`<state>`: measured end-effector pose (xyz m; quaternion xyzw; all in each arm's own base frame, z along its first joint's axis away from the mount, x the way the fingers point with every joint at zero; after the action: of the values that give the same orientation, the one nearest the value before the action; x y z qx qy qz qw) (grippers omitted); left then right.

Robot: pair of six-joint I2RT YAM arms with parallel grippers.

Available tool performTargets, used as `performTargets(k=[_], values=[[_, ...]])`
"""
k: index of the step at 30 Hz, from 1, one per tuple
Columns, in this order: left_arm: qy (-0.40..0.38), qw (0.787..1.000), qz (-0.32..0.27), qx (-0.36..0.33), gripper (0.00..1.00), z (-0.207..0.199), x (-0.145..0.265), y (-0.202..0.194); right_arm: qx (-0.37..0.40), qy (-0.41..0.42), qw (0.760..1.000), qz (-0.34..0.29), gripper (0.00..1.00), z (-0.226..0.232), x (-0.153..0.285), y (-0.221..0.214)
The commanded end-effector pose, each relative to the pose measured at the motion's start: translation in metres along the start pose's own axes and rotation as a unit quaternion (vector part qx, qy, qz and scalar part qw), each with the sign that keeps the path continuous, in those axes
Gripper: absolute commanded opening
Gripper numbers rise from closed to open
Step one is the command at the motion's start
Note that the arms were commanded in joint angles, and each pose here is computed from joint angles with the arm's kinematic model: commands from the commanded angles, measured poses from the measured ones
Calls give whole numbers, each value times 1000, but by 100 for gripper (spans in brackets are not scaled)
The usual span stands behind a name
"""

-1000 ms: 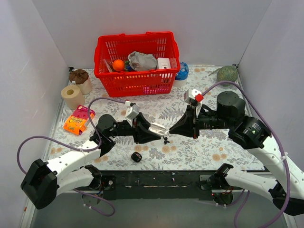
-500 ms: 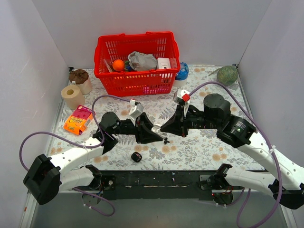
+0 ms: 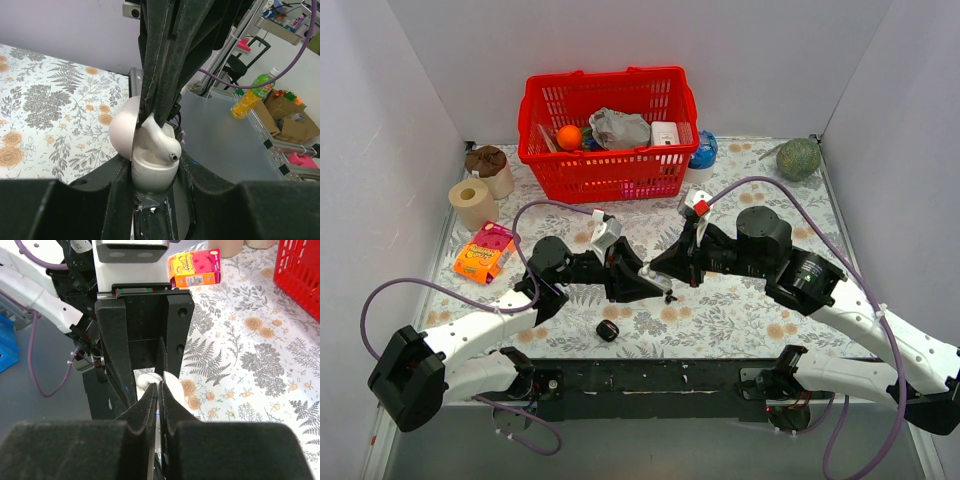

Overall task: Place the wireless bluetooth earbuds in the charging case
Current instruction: Place the earbud in the charging case.

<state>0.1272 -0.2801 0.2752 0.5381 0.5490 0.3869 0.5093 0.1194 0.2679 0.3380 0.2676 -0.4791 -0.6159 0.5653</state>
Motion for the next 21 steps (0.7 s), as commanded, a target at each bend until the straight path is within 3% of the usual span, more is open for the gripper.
performTargets(k=[1,21], values=[[2,999,-27,-35,0,-6,-1,20,10,-17,999,-33,1,-1,-2,6],[53,996,-46,-46,0,3,3,27,14,-28,999,-33,1,6,1,-9]])
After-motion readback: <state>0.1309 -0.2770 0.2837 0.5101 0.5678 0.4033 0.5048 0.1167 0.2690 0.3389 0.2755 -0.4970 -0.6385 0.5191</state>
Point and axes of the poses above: each gripper's point midway between its finger pads, its own x axis back along the fingers, its own z axis along the line the jaws close on, y = z × x, the point moved 4 cm from there along x, back along the fingers, and after that the axes turned 10 degrees about -x, right-handed, at the moved point
